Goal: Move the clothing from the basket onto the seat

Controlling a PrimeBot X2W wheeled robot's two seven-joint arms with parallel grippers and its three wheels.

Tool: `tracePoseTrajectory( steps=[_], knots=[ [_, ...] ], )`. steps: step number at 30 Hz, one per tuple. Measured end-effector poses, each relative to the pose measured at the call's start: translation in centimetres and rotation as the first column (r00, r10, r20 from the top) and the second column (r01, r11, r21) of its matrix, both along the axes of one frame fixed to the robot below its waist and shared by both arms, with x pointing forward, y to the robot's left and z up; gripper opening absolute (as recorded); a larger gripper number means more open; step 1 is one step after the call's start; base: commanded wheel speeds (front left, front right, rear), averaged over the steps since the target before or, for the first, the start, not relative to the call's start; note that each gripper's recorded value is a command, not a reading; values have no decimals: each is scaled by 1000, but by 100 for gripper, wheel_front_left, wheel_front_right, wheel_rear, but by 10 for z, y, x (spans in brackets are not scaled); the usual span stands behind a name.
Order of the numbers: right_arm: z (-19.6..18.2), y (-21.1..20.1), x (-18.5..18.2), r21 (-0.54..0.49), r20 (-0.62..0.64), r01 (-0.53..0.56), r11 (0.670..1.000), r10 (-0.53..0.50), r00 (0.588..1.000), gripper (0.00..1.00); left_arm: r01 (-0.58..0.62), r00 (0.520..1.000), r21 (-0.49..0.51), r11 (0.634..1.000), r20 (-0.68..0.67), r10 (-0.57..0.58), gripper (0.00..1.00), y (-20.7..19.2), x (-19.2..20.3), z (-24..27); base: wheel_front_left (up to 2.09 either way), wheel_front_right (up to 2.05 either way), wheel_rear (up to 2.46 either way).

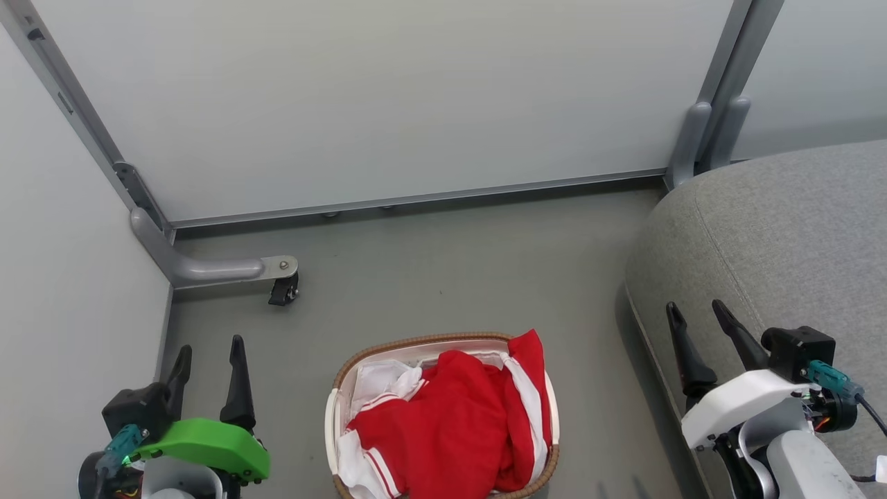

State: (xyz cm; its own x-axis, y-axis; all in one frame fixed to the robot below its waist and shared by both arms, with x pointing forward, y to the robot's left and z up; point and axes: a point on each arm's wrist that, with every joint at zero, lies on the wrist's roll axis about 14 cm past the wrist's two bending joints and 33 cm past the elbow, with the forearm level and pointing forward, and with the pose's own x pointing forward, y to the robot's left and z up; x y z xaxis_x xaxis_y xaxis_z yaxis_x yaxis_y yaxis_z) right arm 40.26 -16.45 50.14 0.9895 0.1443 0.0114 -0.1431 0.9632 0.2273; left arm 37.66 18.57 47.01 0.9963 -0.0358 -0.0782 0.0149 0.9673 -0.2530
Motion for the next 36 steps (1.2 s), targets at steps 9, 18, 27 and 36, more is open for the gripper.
tracePoseTrajectory(
  steps=[9,18,27,36],
  knots=[
    [-1,0,0,-68,16,-4,998,5,1000,100,4,1000,47,999,29,-5,100,0,-1,5,0,0,0],
    [-4,-1,-1,-136,22,-5,991,8,1000,100,9,999,102,995,37,-12,100,0,-3,4,0,0,0],
    [-3,1,-4,-200,39,-18,980,26,999,100,38,998,168,985,46,-46,100,-6,-2,3,0,0,0],
    [-7,1,2,-259,44,-25,966,38,998,100,91,995,201,975,7,-95,100,-20,4,-12,0,0,0]
  ],
)
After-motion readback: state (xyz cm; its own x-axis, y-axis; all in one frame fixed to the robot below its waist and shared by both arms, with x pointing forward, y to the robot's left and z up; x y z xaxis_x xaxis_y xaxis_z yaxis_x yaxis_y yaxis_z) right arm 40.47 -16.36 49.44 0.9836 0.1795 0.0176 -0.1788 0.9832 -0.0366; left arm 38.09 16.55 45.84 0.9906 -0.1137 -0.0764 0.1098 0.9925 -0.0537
